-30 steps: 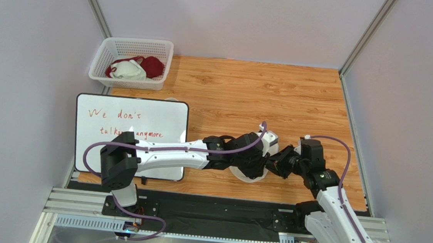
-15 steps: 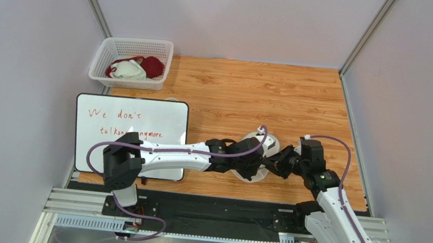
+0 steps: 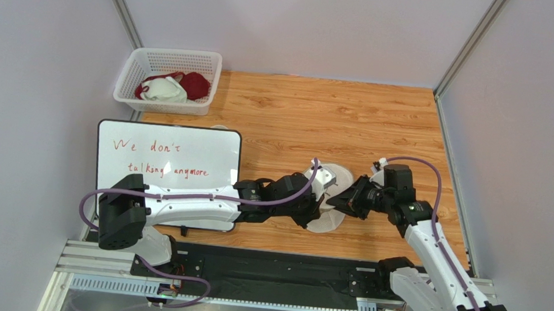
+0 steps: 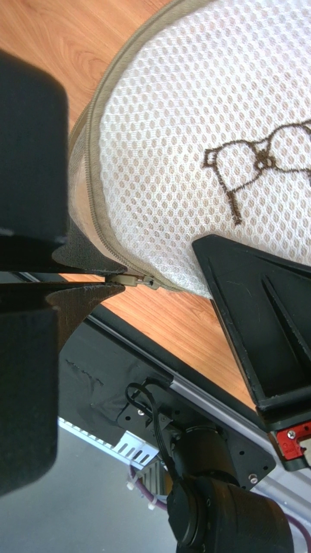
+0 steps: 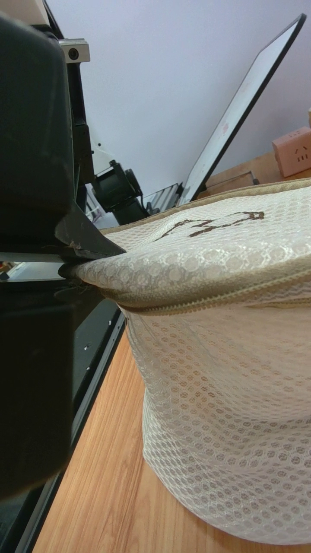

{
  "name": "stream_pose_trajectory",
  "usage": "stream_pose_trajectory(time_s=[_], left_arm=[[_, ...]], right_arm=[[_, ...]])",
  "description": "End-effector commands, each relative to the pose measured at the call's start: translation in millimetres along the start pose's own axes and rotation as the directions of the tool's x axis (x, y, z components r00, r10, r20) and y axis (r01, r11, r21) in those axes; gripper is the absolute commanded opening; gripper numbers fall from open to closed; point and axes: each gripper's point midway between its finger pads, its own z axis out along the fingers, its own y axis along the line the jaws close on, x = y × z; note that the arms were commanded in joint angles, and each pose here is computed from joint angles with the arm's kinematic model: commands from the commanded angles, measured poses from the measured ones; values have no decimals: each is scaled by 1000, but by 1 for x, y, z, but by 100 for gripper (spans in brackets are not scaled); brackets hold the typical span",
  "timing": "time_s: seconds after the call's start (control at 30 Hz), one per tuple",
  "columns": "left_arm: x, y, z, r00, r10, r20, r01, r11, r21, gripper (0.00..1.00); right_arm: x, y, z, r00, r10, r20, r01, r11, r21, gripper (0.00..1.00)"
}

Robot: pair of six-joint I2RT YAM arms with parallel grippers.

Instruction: Place the bra in the laundry bag and zip it closed

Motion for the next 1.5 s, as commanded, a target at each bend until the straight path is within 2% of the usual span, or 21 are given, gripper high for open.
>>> stream_pose_trajectory(time_s=[0.0,0.03,0.13,0.17,0.27,0.4,0.57,0.83,1.03,1.13,1.23,1.27,1.33,1.37,1.47], left_arm=[[32,6,-12,992,45,-114,-41,998,37,0],[31,0,-11,992,46,-116,-38,997,68,0],[17,-6,-4,996,24,-86,-18,997,75,0],[13,-7,-3,997,17,-79,-11,997,76,0],[4,-5,4,998,-16,-65,20,998,64,0],[6,-10,10,996,-33,-78,41,994,97,0],[5,-18,12,996,-46,-82,57,988,140,0],[-4,-36,10,997,-53,-56,65,971,231,0],[-11,-45,7,998,-53,-33,60,959,278,0],[-10,-45,9,998,-48,-33,55,958,281,0],[-5,-40,13,998,-45,-53,57,965,255,0],[1,-37,13,996,-45,-72,61,969,239,0],[12,-23,16,993,-51,-104,68,984,167,0],[18,-16,17,991,-52,-120,69,988,137,0],[36,8,17,984,-70,-165,78,996,45,0]], right_arm=[[-25,10,-4,993,-91,81,92,996,-8,0],[-24,11,-4,993,-90,74,91,996,-12,0],[-18,9,-6,995,-82,49,82,997,-9,25],[-16,9,-8,995,-83,52,83,996,-6,39],[-11,1,-16,995,-53,79,51,998,24,57],[-1,-7,-21,994,24,103,-26,999,22,58],[15,-17,-17,989,132,66,-133,991,8,57],[25,-22,-8,985,168,37,-168,986,12,57],[25,-20,-2,984,174,40,-174,985,5,50],[24,-19,2,982,187,41,-187,982,-4,40],[22,-18,3,980,192,46,-193,981,-3,24],[21,-18,2,979,195,53,-195,981,-2,15],[19,-19,3,978,198,63,-198,980,-1,4],[18,-19,3,979,193,71,-194,981,0,0],[18,-17,3,982,180,63,-180,984,-17,0]])
